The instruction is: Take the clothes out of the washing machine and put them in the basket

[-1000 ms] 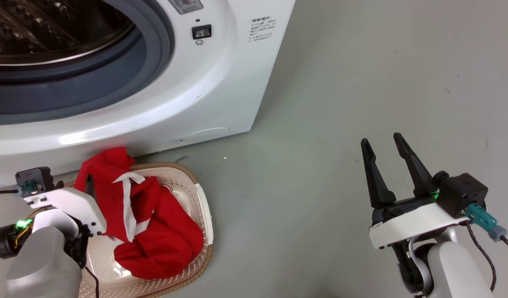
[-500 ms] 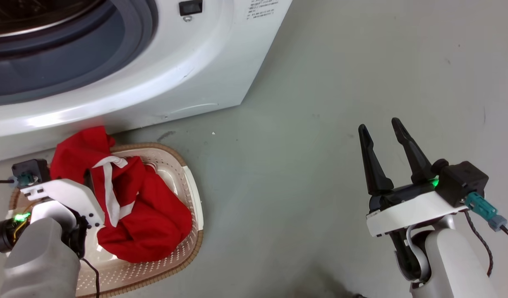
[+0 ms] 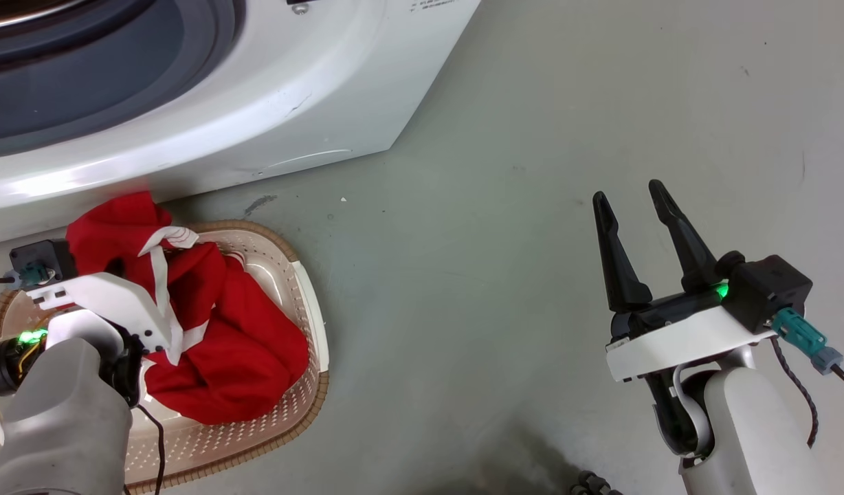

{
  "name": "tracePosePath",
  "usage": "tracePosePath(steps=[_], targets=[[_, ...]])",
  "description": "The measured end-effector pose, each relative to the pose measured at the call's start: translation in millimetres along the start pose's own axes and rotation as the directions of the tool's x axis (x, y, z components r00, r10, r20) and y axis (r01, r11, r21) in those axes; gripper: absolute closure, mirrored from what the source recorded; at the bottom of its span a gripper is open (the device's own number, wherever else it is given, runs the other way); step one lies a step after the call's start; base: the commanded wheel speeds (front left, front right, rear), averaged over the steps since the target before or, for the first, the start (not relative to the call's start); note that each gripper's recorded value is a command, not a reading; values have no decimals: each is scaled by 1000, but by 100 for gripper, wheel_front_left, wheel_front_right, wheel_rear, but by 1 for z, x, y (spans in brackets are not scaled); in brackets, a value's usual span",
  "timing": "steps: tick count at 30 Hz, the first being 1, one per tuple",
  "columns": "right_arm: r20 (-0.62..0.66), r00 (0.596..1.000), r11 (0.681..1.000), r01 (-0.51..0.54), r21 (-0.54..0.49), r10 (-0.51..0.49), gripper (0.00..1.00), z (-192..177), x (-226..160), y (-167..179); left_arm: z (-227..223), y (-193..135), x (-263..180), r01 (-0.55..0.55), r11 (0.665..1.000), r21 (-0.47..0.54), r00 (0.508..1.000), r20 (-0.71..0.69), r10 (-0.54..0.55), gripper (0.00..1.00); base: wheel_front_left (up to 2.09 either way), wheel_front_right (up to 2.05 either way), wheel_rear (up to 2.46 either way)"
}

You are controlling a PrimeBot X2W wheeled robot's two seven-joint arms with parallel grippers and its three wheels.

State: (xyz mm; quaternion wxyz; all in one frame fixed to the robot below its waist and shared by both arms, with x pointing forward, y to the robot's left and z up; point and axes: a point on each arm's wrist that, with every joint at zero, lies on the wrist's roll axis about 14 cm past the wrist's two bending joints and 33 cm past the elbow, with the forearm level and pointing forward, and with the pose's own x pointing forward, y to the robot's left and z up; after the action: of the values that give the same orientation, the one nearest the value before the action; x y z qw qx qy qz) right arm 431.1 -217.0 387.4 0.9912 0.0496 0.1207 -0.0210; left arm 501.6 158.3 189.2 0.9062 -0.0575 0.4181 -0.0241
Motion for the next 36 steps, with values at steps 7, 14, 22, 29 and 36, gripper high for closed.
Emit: tracePosePath(steps=[7, 14, 22, 29, 36], targets=[[17, 1000, 1000, -1, -2, 2, 0, 7, -2, 1, 2, -1, -11, 5, 1000, -7, 1000, 28, -5, 100, 0, 0, 0], [64, 998, 1000, -19, 3, 19, 0, 25, -9, 8, -3, -5, -41, 14, 1000, -25, 998, 62, -12, 100, 0, 0, 0], [94, 994, 999, -49, 4, 48, 0, 42, -25, 20, -1, -9, -88, 24, 998, -51, 989, 149, -16, 100, 0, 0, 0], [111, 990, 996, -85, -16, 86, 0, 54, -36, 34, 8, -12, -132, 29, 996, -80, 962, 273, -6, 100, 0, 0, 0], [129, 981, 990, -139, -36, 143, 0, 67, -43, 54, 37, -13, -177, 29, 997, -74, 899, 437, 6, 100, 0, 0, 0]])
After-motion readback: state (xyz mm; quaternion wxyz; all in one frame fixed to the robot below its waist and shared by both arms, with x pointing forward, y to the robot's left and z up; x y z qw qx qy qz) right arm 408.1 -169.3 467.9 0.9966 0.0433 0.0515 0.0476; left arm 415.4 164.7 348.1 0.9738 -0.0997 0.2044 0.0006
